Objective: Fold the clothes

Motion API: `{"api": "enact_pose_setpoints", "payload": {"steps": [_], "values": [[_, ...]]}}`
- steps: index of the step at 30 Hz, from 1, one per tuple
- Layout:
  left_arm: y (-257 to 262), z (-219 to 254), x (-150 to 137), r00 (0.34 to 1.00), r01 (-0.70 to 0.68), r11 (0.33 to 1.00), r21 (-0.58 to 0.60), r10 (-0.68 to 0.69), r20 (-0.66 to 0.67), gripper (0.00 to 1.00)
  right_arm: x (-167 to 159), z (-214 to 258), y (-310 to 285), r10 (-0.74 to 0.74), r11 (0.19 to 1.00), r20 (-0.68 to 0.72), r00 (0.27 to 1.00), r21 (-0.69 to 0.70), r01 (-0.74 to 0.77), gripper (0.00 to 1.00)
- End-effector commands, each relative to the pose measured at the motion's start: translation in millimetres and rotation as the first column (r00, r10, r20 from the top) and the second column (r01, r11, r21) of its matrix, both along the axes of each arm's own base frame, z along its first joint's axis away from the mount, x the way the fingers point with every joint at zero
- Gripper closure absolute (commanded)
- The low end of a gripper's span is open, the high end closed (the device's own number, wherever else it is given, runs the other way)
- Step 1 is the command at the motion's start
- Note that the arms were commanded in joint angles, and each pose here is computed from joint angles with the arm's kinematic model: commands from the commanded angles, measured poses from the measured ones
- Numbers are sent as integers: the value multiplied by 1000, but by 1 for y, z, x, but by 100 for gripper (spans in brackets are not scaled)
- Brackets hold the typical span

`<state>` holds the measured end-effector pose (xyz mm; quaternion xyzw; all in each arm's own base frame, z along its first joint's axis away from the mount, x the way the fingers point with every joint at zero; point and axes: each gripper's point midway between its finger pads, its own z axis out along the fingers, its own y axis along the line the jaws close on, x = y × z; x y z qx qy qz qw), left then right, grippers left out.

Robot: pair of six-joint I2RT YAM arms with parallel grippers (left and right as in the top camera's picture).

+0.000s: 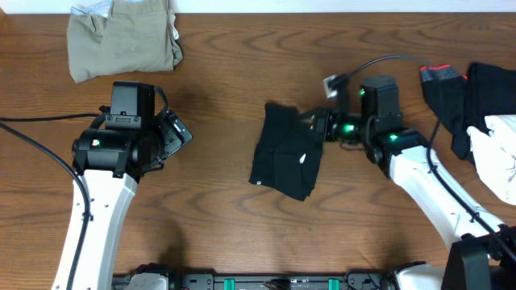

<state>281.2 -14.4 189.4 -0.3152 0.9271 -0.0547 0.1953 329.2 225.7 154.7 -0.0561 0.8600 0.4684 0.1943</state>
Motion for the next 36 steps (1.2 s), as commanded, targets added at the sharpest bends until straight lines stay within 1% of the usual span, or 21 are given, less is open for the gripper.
{"api": "enact_pose_setpoints", "payload": {"steps": [1, 4, 8, 13, 14, 17, 20, 23, 26, 31, 34, 36], "values": [[3, -4, -2, 1000, -20, 1000, 3, 20, -12, 2, -29, -30, 21, 136, 990, -38, 990, -16, -137, 78], [3, -4, -2, 1000, -20, 1000, 3, 20, -12, 2, -43, -58, 38, 191, 981, -89, 978, -23, -194, 80], [3, -4, -2, 1000, -20, 1000, 3, 20, -12, 2, -58, -97, 56, 245, 967, -169, 955, -31, -254, 80], [3, -4, -3, 1000, -20, 1000, 4, 20, -18, 2, -64, -155, 48, 218, 967, -311, 925, -59, -248, 79], [3, -4, -4, 1000, -20, 1000, 4, 20, -20, 2, -66, -164, 46, 221, 967, -340, 914, -42, -250, 79], [3, -4, -4, 1000, -20, 1000, 4, 20, -20, 2, -70, -173, 45, 262, 964, -385, 885, 56, -261, 86], [3, -4, -4, 1000, -20, 1000, 4, 20, -20, 2, -65, -161, 45, 302, 953, -361, 882, 148, -266, 88], [3, -4, -4, 1000, -20, 1000, 4, 20, -20, 2, -54, -134, 41, 313, 944, -320, 894, 208, -256, 89], [3, -4, -4, 1000, -20, 1000, 5, 20, -20, 2, -41, -94, 35, 302, 938, -253, 919, 251, -239, 88], [3, -4, -4, 1000, -20, 1000, 5, 20, -20, 2, -23, -23, 19, 251, 934, -111, 962, 288, -210, 81], [3, -4, -3, 1000, -20, 1000, 4, 20, -20, 2, -21, -1, 14, 231, 935, -64, 971, 291, -203, 79], [3, -4, -3, 1000, -20, 1000, 4, 20, -19, 2, -26, 2, 19, 248, 931, -58, 967, 292, -221, 79]]}}
